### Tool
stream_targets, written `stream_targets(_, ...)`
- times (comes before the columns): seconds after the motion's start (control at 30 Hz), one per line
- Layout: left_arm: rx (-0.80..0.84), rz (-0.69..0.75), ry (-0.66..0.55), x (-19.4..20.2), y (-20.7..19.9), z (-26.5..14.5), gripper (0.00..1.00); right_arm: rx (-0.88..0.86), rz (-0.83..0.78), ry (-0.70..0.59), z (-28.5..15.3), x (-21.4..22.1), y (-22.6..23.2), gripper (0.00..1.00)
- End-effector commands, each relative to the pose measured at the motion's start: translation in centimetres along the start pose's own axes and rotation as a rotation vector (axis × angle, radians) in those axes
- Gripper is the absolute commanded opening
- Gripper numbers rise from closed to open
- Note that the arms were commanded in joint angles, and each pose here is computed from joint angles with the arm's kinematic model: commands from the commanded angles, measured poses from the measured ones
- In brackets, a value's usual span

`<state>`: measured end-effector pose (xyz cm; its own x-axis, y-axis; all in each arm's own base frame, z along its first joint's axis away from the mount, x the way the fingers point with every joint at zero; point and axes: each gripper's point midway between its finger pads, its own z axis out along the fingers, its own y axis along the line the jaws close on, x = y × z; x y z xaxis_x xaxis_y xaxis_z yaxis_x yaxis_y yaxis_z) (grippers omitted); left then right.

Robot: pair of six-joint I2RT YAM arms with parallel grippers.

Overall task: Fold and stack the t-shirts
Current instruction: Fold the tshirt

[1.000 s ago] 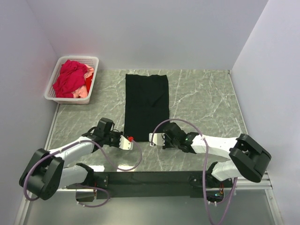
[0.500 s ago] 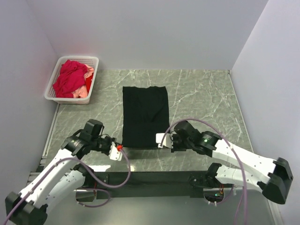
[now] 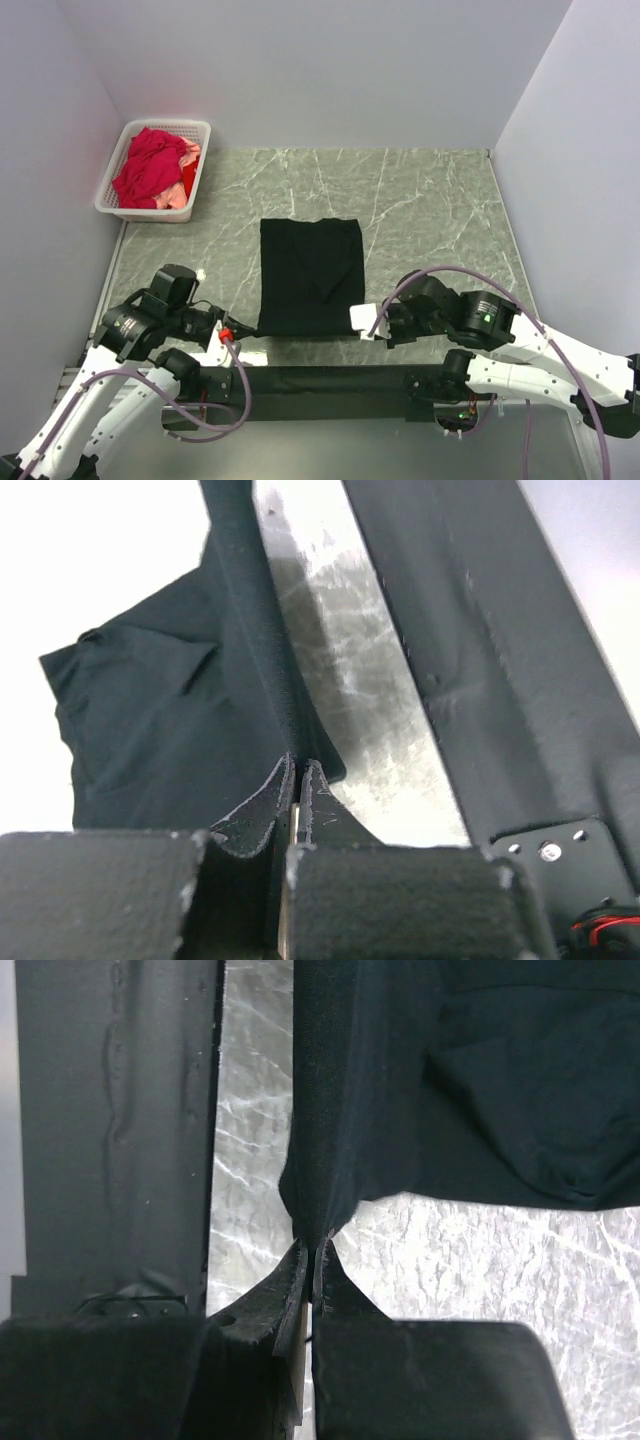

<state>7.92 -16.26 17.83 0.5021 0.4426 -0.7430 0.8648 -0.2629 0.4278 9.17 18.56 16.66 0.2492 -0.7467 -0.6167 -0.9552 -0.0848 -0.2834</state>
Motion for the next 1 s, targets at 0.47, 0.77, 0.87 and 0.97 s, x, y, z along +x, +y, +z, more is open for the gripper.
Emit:
stream_targets(0.47, -0.115, -0.149, -0.047, -1.6, 10.2, -1.1, 0.01, 0.138, -0.094, 0.118, -2.6, 0.4, -9.6, 0.00)
stream_targets(0.77, -0.131, -0.378, -0.003, 6.8, 19.2, -2.5, 0.01, 0.097, -0.056, 0.155, -0.3, 2.5, -19.9, 0.00)
stream_targets(0.87, -0.146, -0.450, 0.023, 10.4, 22.2, -1.6, 0.01, 0.066, -0.028, 0.176, 1.5, 4.5, -23.8, 0.00)
stream_targets(0.97, -0.164, -0.536, 0.043, 14.6, 24.8, -0.1, 0.01, 0.031, 0.018, 0.214, 4.5, 7.3, -27.1, 0.00)
